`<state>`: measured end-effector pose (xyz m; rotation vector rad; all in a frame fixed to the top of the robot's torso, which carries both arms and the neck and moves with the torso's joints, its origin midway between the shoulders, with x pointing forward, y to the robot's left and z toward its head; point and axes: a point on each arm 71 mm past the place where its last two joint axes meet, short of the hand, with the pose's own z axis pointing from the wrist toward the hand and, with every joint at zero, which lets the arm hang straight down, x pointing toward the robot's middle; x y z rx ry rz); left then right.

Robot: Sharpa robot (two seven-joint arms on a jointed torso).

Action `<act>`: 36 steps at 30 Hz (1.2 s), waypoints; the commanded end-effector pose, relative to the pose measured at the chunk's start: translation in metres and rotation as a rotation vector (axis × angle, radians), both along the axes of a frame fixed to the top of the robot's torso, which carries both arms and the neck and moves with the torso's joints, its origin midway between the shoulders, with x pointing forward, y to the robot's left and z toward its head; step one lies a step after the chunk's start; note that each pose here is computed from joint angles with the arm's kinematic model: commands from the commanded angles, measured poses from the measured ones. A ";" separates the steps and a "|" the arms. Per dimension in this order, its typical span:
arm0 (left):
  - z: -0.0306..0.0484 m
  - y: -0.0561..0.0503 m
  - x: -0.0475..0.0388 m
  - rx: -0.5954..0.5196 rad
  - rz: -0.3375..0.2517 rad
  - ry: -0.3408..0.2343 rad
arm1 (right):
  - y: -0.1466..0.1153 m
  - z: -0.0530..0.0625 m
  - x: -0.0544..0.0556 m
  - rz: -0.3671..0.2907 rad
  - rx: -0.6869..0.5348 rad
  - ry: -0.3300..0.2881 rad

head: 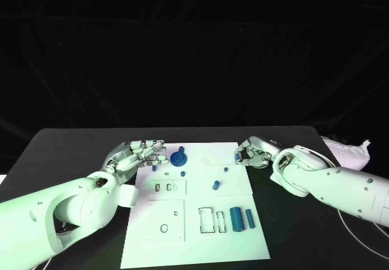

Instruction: Assemble the parts on the task board

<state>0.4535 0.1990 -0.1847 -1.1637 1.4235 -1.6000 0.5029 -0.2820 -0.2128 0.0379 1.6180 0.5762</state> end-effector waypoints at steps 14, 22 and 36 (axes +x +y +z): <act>0.0008 -0.002 -0.0007 -0.012 -0.018 -0.003 | 0.003 -0.004 0.000 0.015 -0.031 0.020; 0.0006 -0.002 -0.0003 -0.013 -0.018 -0.003 | 0.012 0.005 -0.003 -0.013 0.020 -0.027; -0.0002 0.001 0.0023 -0.011 -0.008 -0.008 | 0.096 0.031 -0.029 0.128 0.045 -0.164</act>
